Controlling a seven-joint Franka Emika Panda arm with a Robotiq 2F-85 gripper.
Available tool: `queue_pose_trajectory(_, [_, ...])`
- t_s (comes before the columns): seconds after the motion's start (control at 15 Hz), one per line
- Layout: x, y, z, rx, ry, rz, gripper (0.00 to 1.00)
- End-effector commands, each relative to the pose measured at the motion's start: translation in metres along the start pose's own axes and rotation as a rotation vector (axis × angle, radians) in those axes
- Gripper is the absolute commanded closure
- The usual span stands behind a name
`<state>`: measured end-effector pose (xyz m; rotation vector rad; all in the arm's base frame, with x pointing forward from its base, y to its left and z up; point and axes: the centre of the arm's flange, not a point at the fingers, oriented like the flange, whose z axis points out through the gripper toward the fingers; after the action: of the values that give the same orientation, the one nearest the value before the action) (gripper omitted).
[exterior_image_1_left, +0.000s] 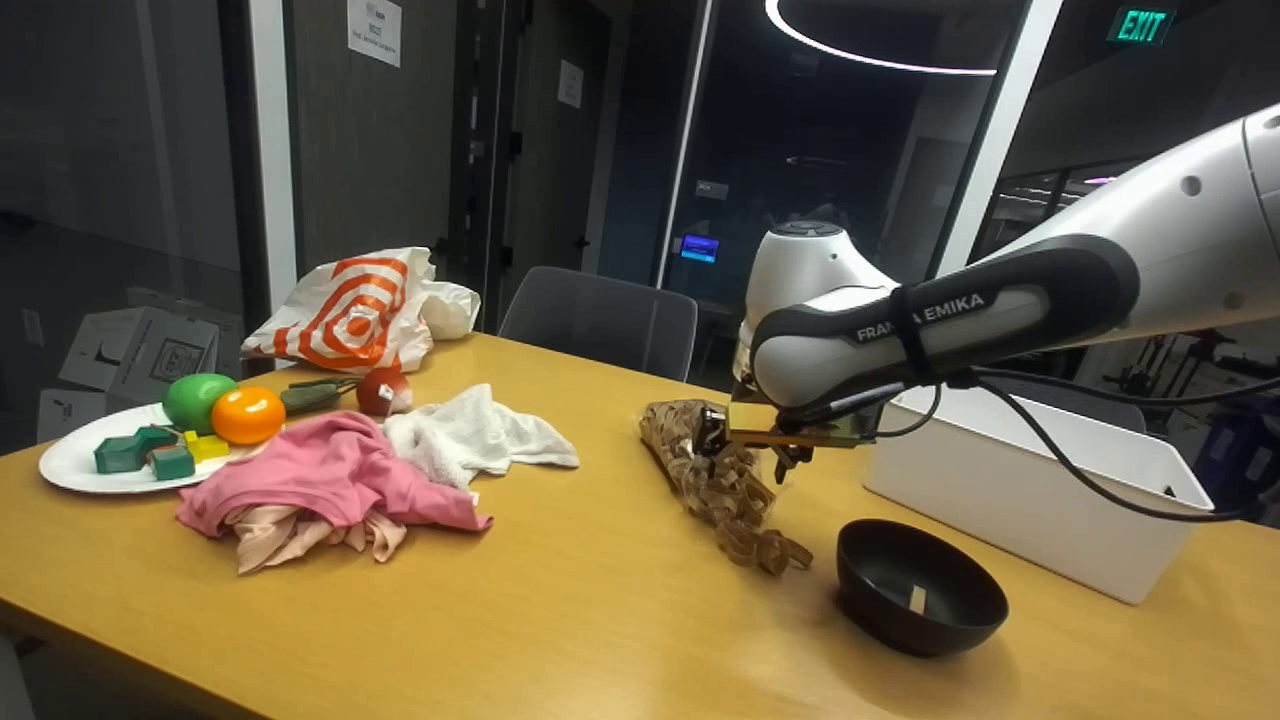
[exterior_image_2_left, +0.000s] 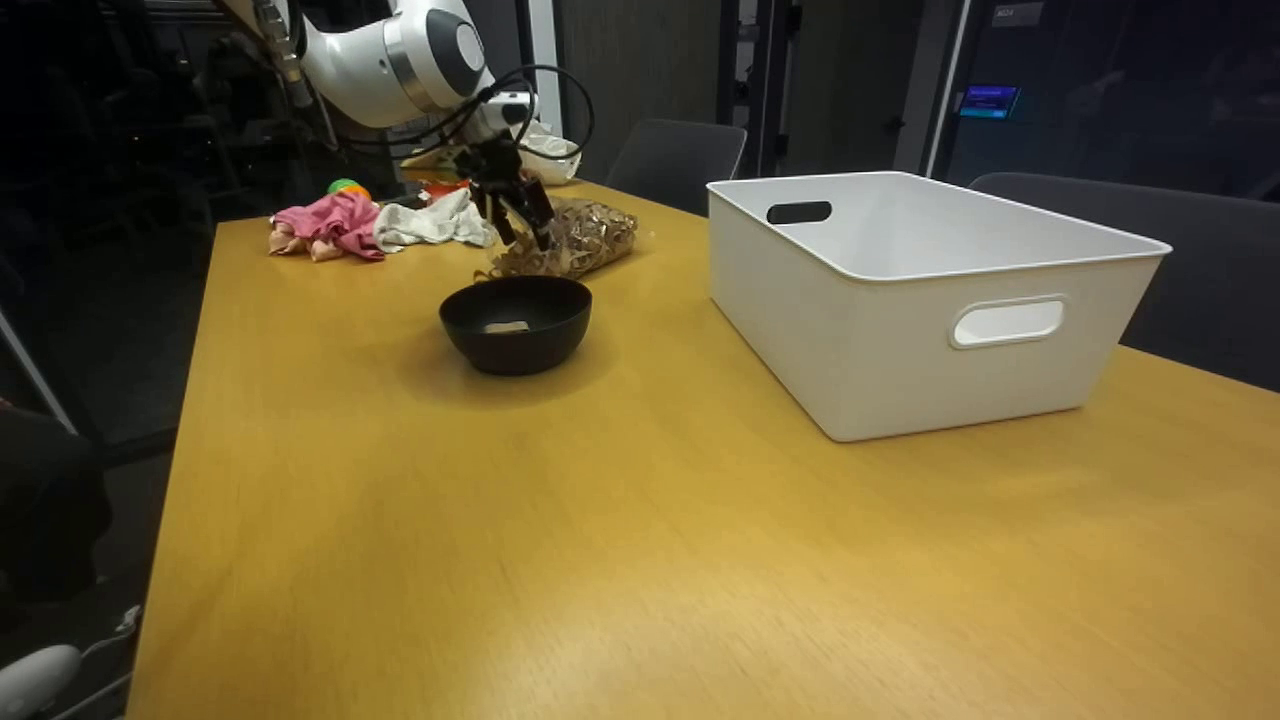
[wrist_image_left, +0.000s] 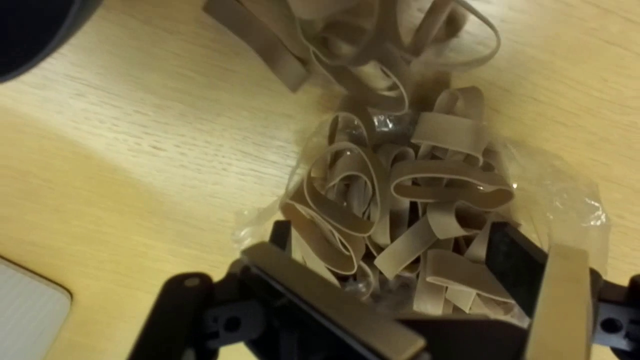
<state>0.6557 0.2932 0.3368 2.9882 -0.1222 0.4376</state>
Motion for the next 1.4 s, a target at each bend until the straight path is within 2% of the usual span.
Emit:
queue_pose_trajectory(0.0, [-0.003,0.017,-0.017,0.008,-0.109,0.006,0.00])
queue_pose_trajectory(0.67, [-0.020,0.091,-0.029,-0.105,-0.268,0.159,0.00])
queue_pose_trajectory(0.93, [-0.035,0.123,-0.019,-0.097,-0.354,0.236,0.00])
queue_pose_trajectory(1.2, [-0.053,0.151,-0.016,-0.157,-0.358,0.359,0.00])
queue_pose_trajectory(1.33, [-0.062,0.159,-0.021,-0.131,-0.410,0.403,0.00])
